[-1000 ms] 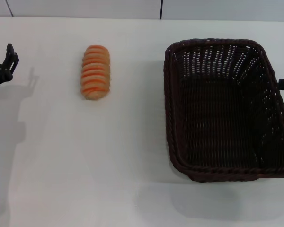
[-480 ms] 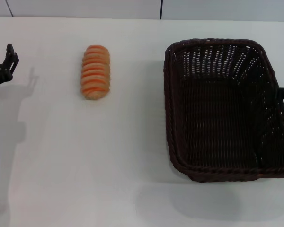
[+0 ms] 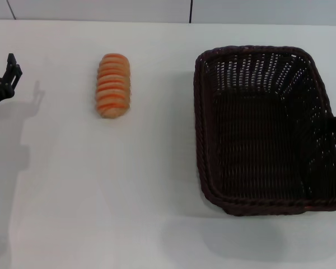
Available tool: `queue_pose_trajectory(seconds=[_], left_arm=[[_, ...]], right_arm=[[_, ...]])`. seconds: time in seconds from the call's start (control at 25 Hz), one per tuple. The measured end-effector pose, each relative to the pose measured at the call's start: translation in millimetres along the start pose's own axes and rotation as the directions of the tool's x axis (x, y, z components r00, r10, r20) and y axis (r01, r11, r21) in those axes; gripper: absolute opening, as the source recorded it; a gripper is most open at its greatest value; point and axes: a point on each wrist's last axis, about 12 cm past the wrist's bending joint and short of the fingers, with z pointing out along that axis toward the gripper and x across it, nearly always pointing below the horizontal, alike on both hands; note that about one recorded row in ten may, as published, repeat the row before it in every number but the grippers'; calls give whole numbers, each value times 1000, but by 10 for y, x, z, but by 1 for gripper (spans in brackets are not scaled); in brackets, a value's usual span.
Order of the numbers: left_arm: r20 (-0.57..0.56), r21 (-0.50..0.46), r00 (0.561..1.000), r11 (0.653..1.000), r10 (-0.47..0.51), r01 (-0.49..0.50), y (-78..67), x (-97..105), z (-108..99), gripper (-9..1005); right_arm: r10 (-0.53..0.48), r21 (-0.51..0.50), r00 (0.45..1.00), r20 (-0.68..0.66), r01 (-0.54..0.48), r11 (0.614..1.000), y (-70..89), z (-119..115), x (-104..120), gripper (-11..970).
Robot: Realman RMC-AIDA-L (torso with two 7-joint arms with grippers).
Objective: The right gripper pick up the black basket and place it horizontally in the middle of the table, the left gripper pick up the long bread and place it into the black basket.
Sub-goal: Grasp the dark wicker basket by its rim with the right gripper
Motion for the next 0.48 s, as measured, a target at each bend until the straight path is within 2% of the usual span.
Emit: queue_pose_trajectory(seconds=[0.16,0.36,0.4,0.48], left_arm=[[-3,-2,1000,1000,-1,1,7,9,-14,863],[-1,-2,1000,1000,-3,3,11,9,-20,862],[0,-2,1000,1000,-3,3,10,8,-20,862],[3,-3,1000,1000,-5,5,11,4,-19,862]], right_arm=[[-20,1,1000,0,20,1000,16,-20,-10,409],[-67,4,997,26,67,998,85,-120,-89,235],[-67,4,997,26,67,998,85,-120,-89,231],[-137,2,990,34,137,991,143,-201,-196,224]])
